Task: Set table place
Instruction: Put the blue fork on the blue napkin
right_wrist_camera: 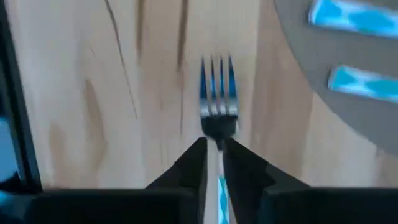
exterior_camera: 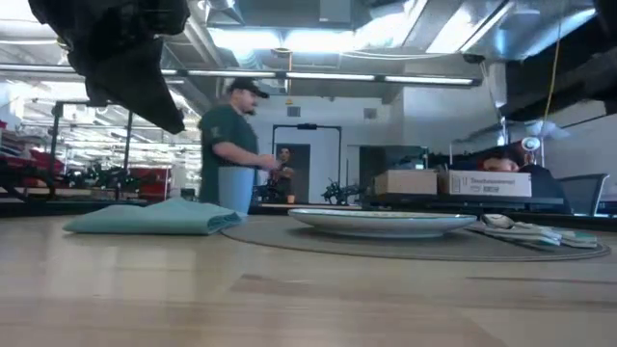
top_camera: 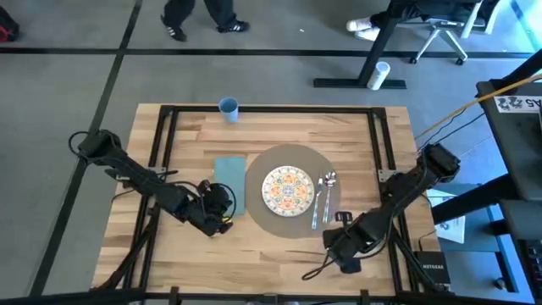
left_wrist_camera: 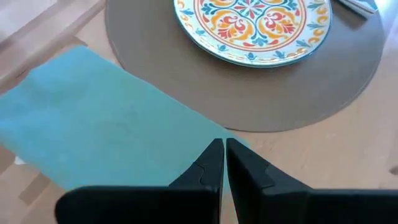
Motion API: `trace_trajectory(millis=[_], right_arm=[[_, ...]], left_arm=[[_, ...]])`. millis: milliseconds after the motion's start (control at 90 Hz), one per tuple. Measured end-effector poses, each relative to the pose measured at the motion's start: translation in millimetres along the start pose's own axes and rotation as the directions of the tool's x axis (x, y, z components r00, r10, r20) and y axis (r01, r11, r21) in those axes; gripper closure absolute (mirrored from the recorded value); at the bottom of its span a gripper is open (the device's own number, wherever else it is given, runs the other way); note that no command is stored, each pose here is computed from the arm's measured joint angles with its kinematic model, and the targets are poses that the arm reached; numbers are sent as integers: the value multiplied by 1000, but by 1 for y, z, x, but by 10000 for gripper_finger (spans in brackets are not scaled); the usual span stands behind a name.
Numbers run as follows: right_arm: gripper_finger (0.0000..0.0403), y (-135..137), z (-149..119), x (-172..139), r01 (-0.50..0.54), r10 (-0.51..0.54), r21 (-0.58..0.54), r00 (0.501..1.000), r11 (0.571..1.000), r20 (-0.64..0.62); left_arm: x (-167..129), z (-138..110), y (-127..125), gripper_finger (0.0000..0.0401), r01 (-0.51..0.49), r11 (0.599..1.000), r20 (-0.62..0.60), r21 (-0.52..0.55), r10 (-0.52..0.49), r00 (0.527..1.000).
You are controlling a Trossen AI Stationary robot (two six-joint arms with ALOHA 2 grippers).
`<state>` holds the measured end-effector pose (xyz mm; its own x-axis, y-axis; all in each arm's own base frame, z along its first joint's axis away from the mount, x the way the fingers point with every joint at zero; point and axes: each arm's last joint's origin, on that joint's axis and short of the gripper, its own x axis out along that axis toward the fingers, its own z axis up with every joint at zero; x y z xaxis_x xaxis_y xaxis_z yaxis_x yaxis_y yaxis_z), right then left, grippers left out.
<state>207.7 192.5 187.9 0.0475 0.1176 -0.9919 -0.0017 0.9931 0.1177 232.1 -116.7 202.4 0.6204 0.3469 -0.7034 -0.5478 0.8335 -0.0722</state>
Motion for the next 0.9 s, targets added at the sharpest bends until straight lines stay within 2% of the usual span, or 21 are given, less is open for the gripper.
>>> trace_trajectory(millis=[156,289,478,667,900], right_arm=[[306,-2,-4,0,1,-1,11,999,1000,-54],[290,2,-7,0,-16,15,-8,998,1000,-63],[284,5,-7,2,-23,22,-17,999,1000,-45],[282,1,-10,21,-48,48,-6,998,999,-29],[282,-13,-22,38,21,-16,50,996,999,-84]], left_arm=[[0,0,0,398,0,1000,0,13,0,1000],[0,0,0,398,-1,1000,-1,14,1,1000],[0,0,0,397,-1,1000,-1,14,1,1000],[0,0,0,397,0,1000,-1,14,0,1000],[0,0,0,397,-1,1000,-1,17,1,1000]])
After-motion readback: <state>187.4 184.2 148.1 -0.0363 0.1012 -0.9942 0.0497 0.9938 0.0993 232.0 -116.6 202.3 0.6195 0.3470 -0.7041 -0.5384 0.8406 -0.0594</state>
